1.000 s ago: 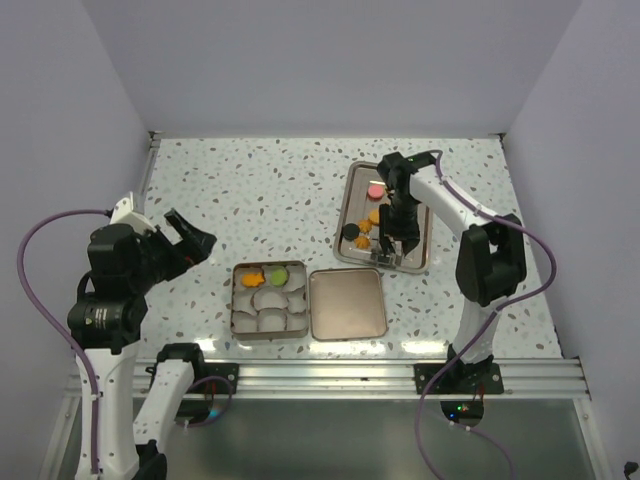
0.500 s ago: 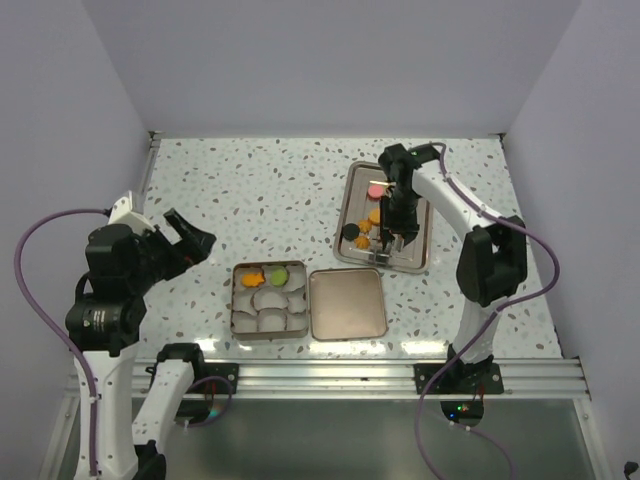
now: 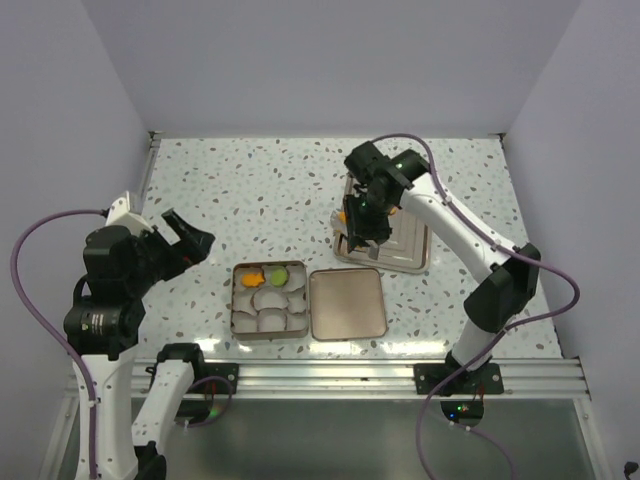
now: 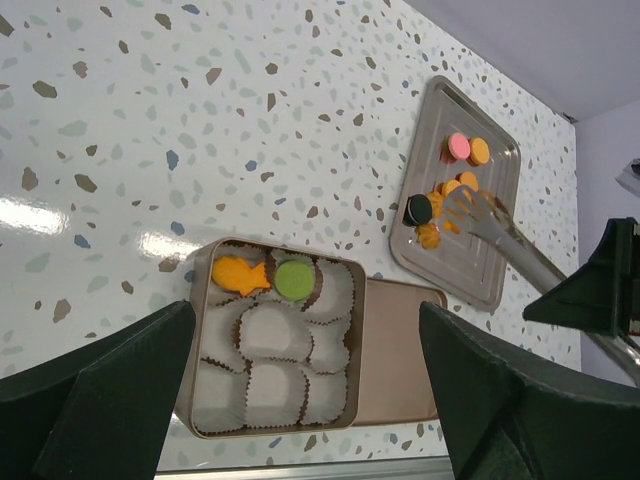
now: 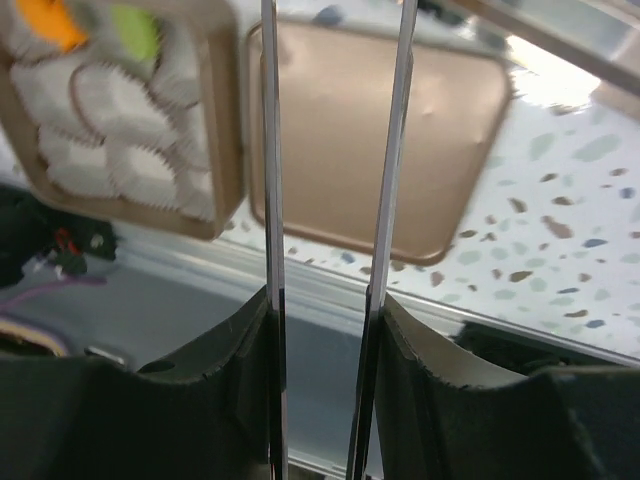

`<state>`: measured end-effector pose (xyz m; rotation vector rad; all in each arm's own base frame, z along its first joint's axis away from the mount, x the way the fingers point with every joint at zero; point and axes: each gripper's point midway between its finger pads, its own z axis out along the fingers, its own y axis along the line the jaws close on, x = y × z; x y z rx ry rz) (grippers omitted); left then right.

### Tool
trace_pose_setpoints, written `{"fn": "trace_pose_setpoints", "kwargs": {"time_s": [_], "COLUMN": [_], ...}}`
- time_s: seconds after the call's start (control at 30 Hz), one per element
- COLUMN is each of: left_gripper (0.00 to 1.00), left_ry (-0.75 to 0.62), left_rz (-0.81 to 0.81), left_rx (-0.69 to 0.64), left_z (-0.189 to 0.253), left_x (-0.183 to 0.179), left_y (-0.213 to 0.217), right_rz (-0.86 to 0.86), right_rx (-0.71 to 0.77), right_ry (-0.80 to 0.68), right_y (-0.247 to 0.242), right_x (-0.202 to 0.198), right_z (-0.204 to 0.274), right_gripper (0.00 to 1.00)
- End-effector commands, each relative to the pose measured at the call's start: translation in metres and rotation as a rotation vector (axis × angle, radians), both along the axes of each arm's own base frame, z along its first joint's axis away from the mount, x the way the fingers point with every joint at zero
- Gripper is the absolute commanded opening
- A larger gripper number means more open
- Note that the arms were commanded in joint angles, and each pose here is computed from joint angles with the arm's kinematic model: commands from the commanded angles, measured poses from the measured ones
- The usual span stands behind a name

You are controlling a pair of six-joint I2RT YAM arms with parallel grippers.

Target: Pack the cookies

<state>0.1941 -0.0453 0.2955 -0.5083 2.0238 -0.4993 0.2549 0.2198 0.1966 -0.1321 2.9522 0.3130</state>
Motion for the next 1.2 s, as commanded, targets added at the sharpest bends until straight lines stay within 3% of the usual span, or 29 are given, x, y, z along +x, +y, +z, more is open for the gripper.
{"fn": "trace_pose_setpoints", "kwargs": {"time_s": [0.0, 0.27, 0.83, 1.17], "left_gripper": [1.00, 1.00, 1.00, 1.00], "left_ry": [-0.054, -0.063, -0.058, -0.065], "left_rz": [-0.004, 0.005, 0.028, 0.032], "left_rx": [0.011, -0.006, -0.029, -0.044], "left_z": [0.014, 0.016, 0.012, 0.014], "left_x": [-0.001, -0.003, -0.006, -0.006], "left_y": [0.000, -0.001, 0.000, -0.001], "right_rz": [0.056, 0.149, 0.193, 0.198], "right_rx": [0.110, 0.208, 0.116, 0.118], "right_ry": [0.058, 0.126, 0.187, 0.148], "right_y": [0.035, 0.099, 0.105, 0.112], "right_x": [-0.052, -0.093, -0.111, -0.102], "right_z": [0.033, 0.027, -0.022, -0.012], "right_gripper": [0.38, 0.38, 0.38, 0.41]}}
